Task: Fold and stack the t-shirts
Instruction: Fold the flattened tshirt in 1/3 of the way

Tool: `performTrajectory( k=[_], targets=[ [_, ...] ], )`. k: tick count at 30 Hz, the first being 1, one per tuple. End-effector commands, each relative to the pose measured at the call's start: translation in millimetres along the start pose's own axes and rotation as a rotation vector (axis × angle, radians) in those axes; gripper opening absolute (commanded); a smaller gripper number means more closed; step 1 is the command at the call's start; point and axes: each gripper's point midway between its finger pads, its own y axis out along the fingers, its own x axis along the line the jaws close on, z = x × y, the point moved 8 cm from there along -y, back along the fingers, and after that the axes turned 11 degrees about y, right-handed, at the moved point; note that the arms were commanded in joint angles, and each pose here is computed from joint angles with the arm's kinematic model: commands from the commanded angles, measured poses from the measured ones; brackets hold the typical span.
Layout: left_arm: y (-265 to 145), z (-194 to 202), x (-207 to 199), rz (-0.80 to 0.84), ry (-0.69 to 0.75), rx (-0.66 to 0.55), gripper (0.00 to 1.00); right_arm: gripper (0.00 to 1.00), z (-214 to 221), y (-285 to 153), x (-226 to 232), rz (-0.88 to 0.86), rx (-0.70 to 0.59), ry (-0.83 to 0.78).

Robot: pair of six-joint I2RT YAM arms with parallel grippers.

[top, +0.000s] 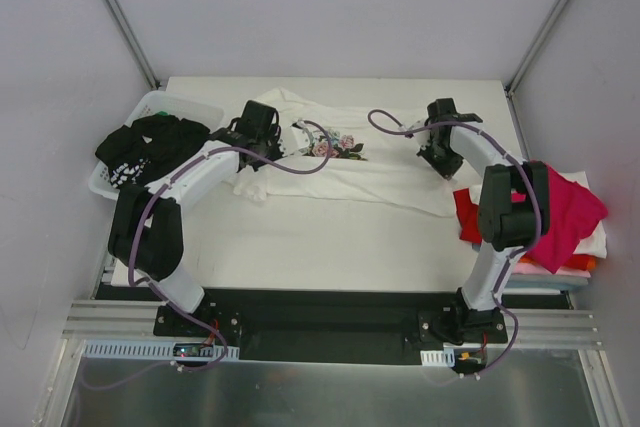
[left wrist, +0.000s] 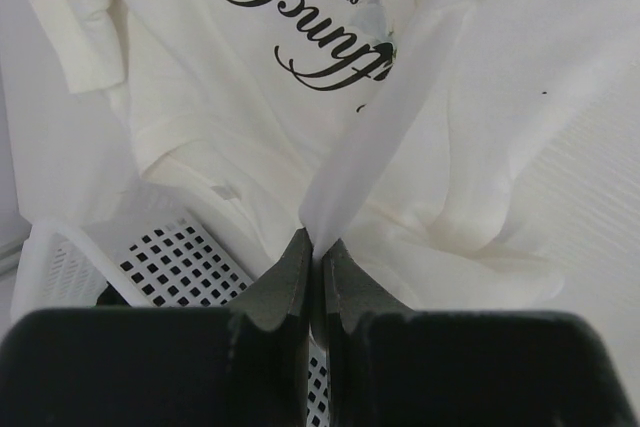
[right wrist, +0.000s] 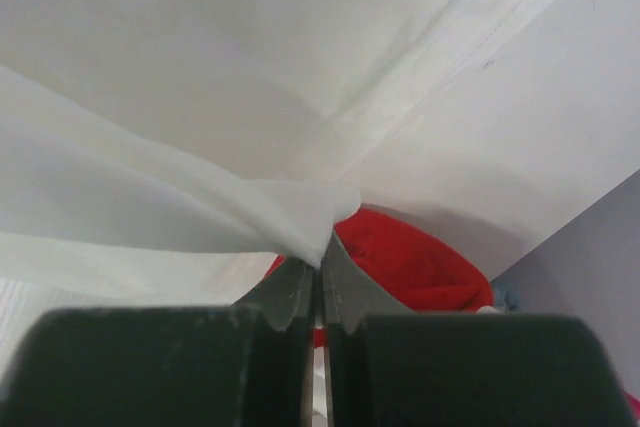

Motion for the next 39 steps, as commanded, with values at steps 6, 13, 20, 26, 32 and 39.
performTrajectory(
  k=[6, 13, 20, 26, 32, 39],
  targets=[
    [8, -4, 11, 0.003, 0.04, -0.015, 0.0, 0.01, -23, 6, -11, 0.013, -0.023, -0.017],
    [14, -2, 5, 0.027, 0.032, -0.006, 0.0, 0.06, -26, 10, -12, 0.008, -0.019, -0.025],
    [20, 2, -1, 0.05, 0.03, 0.003, 0.0, 0.35, -29, 10, -11, 0.003, -0.035, -0.016],
    [24, 2, -2, 0.058, 0.035, 0.011, 0.0, 0.7, -29, 5, -13, 0.017, -0.052, -0.007],
    [29, 1, 6, 0.049, 0.068, 0.022, 0.0, 0.79, -25, 0, -11, 0.021, -0.058, -0.001],
    [35, -9, 40, -0.029, 0.129, 0.063, 0.0, 0.79, -17, -1, -8, 0.015, -0.051, 0.003]
  ],
)
